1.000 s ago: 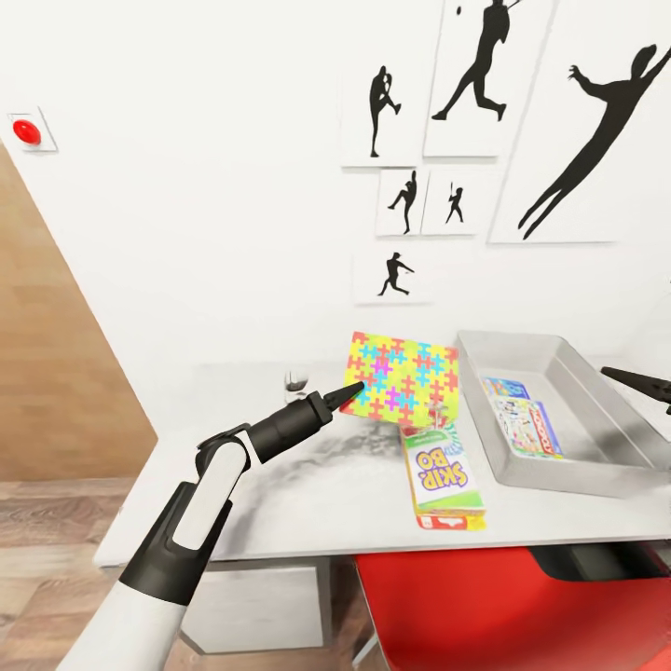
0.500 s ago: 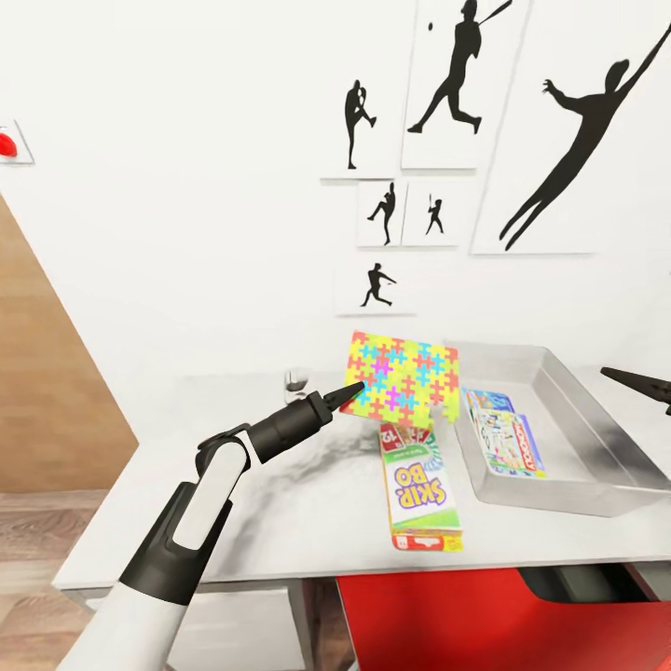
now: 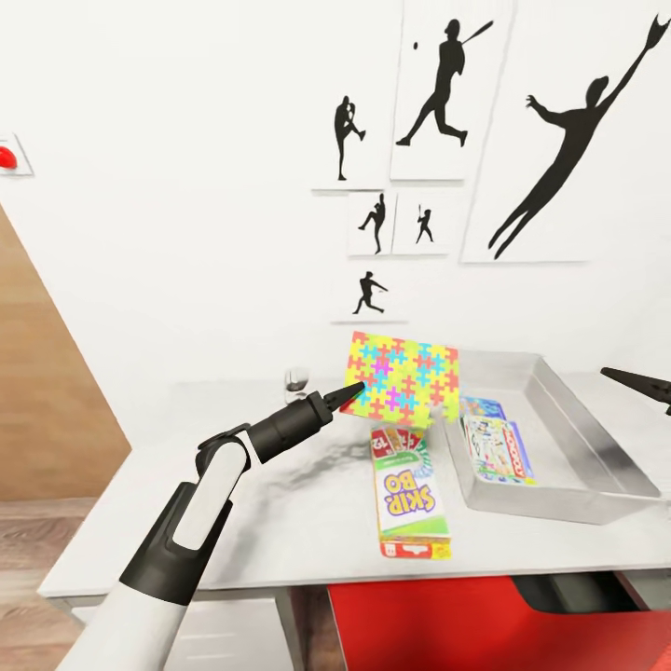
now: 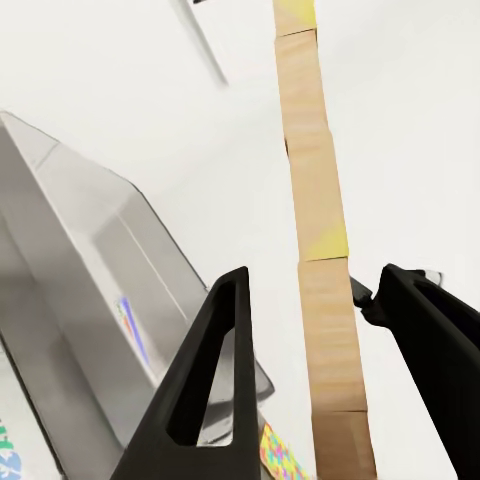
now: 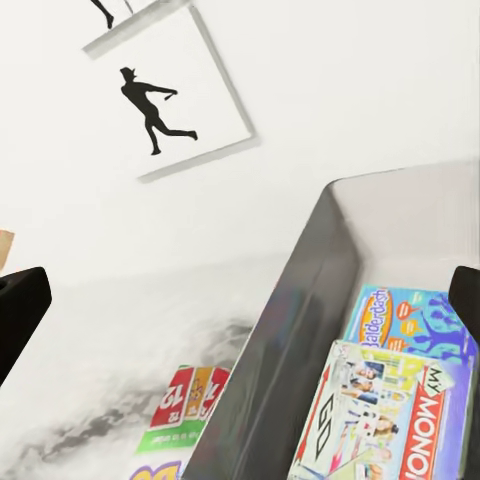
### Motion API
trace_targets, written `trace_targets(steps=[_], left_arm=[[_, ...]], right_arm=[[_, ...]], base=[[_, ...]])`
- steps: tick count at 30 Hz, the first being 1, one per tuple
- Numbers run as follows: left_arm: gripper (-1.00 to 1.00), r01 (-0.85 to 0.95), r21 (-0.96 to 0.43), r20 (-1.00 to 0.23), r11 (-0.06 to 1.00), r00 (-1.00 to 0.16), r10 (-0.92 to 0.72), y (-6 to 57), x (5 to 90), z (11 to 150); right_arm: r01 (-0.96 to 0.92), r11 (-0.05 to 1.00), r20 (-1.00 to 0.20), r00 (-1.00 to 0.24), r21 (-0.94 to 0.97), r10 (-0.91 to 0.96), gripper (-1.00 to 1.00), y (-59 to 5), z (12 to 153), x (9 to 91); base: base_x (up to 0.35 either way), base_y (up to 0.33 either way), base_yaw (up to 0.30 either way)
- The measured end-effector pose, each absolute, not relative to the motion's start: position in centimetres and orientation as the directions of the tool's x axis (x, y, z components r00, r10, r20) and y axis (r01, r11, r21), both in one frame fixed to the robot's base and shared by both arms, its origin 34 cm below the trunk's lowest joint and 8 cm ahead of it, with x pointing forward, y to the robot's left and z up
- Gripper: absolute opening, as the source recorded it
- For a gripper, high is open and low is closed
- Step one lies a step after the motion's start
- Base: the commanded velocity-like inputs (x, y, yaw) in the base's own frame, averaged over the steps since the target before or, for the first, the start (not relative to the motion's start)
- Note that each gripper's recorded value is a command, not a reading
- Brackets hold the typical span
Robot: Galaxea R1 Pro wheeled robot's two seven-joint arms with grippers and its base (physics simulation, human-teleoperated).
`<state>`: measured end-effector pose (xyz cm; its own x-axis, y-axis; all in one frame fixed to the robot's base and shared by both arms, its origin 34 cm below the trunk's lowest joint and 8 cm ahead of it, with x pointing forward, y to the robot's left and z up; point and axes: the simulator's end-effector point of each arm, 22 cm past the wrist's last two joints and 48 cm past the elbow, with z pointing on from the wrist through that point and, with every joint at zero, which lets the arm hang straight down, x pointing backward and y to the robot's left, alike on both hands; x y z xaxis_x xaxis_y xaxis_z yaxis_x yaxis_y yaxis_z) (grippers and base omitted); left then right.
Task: Put all the toys in the child's room - the three board games (two on the bed and one on the table), the two jigsaw puzzles on the table, and the tennis ball on the table - inside the toy box on the table in the child's room.
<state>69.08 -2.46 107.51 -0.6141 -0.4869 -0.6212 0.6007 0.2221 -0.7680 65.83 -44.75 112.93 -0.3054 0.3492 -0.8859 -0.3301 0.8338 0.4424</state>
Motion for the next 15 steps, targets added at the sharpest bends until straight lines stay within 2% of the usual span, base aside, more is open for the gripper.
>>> trace_targets(steps=[7,15], left_arm=[[-1.0,0.609,-0.761,-0.628,0.223,-0.607,-0.487,-2.4,68.8,108.1],[-1.0,0.619,-0.753,-0.635,0.221,-0.599,-0.488,-2.4,68.6,108.9]], right_arm=[[-0.336,0.834,-0.89,-0.295,0.438,0.349,1.0,-44.7,113.6,65.5],[-0.342,0.834,-0.893,-0.283,0.434,0.349,1.0,-44.8,114.3,65.2]], base=[[0.078,-0.235,0.0],[0.034,-0.094,0.0]])
